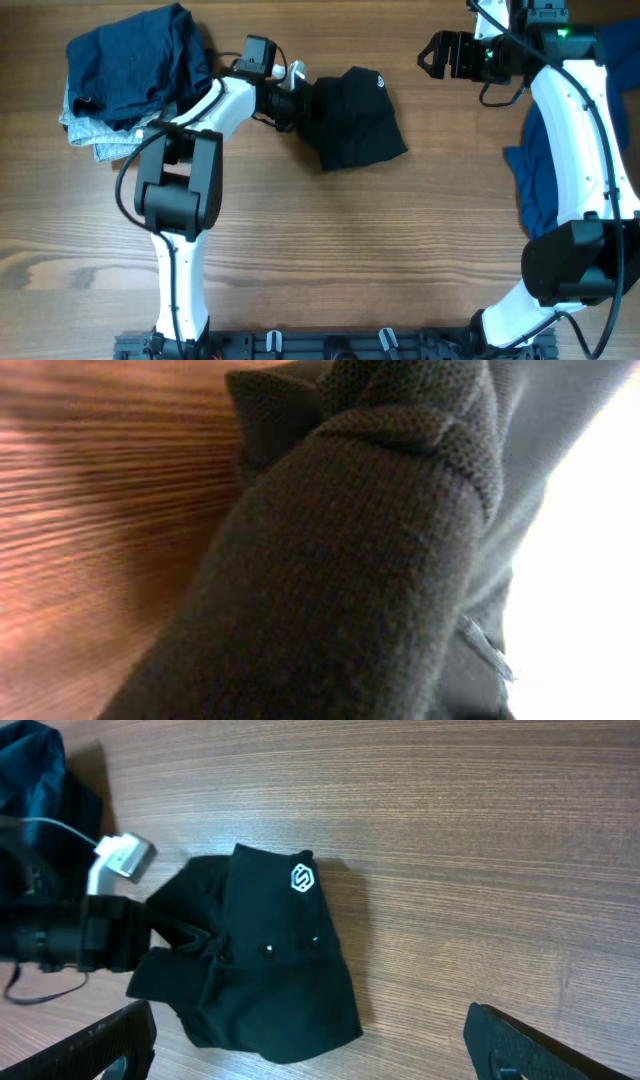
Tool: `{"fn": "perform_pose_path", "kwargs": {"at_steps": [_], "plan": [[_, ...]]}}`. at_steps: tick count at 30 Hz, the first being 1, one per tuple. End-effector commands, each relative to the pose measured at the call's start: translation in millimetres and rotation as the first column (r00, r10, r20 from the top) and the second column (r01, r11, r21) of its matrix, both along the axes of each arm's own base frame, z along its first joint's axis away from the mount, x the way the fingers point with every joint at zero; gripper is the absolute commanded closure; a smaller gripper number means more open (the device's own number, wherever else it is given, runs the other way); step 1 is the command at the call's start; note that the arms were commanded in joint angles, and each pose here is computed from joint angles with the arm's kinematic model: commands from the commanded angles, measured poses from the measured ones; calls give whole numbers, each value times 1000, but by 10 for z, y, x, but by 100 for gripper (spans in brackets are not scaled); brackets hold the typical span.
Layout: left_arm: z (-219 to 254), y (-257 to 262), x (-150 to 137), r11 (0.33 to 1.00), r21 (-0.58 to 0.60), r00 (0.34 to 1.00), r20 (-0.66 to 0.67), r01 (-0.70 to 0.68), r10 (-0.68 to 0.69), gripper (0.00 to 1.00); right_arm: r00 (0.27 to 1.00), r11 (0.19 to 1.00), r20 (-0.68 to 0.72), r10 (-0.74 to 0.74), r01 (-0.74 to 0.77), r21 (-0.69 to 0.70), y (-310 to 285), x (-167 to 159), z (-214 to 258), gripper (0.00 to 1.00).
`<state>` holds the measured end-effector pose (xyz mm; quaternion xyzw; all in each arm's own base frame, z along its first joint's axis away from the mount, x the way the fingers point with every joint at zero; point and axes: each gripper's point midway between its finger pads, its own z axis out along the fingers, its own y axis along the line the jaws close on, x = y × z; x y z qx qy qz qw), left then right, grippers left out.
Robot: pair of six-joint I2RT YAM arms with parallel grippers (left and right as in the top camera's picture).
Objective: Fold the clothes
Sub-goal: 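Lift the folded black t-shirt with the left gripper toward the clothes stack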
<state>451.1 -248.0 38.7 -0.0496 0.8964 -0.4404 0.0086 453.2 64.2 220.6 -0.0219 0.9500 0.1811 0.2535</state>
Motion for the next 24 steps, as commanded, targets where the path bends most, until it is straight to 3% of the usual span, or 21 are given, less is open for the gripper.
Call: {"fn": "perform_pose_path", "kwargs": {"at_steps": [1, 13, 24], "plan": [[456, 16, 82, 1000, -4, 994, 109, -16, 16, 96, 1000, 1000, -8, 9, -9, 0, 5, 13, -50, 0], [773, 54, 211, 999, -10, 978, 204, -51, 52, 96, 1000, 1000, -9, 7, -7, 1, 5, 12, -50, 0], [1901, 492, 601, 967, -148, 870, 426, -206, 250, 96, 1000, 1000, -8, 7, -7, 1, 5, 14, -50, 1]]}}
